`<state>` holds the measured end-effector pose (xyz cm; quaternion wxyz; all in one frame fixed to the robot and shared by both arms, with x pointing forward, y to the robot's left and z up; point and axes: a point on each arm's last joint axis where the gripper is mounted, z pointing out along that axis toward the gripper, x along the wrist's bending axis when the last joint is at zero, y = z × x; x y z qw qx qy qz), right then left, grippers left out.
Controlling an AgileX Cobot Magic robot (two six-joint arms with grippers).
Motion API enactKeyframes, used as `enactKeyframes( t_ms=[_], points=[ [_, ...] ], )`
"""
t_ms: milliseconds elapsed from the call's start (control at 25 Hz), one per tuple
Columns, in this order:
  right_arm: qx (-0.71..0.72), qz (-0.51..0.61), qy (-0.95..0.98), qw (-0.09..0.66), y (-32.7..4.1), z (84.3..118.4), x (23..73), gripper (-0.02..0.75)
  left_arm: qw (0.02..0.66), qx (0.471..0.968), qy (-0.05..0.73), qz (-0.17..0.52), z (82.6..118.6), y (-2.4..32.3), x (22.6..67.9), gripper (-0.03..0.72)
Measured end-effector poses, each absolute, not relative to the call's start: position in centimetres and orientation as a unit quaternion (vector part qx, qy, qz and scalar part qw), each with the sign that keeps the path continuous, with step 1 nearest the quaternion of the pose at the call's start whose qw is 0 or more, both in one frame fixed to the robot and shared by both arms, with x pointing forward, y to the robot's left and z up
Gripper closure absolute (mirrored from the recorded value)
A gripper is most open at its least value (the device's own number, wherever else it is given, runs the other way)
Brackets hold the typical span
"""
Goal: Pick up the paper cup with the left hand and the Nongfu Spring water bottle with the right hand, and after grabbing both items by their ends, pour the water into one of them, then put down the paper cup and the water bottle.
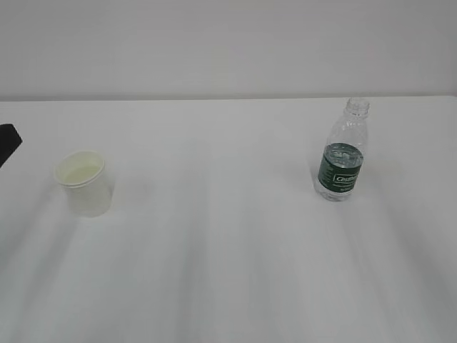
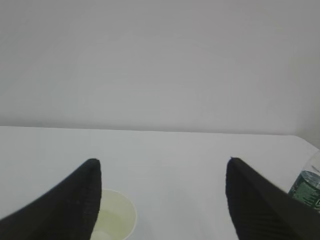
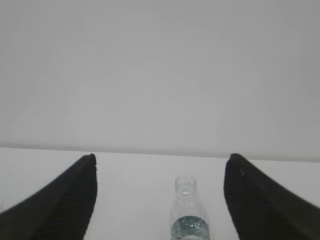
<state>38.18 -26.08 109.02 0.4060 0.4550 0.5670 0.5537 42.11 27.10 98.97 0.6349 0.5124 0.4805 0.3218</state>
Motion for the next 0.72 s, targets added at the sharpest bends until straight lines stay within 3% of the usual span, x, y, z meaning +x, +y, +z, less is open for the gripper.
enactKeyframes(
  t_ms=[720],
  points=[
    [0.453,0.541,0.561,0.433,-27.4,113.9,34.6,0.146,0.614,0.48,0.494,0.385,104.3,28.2,35.8,0.134]
  ],
)
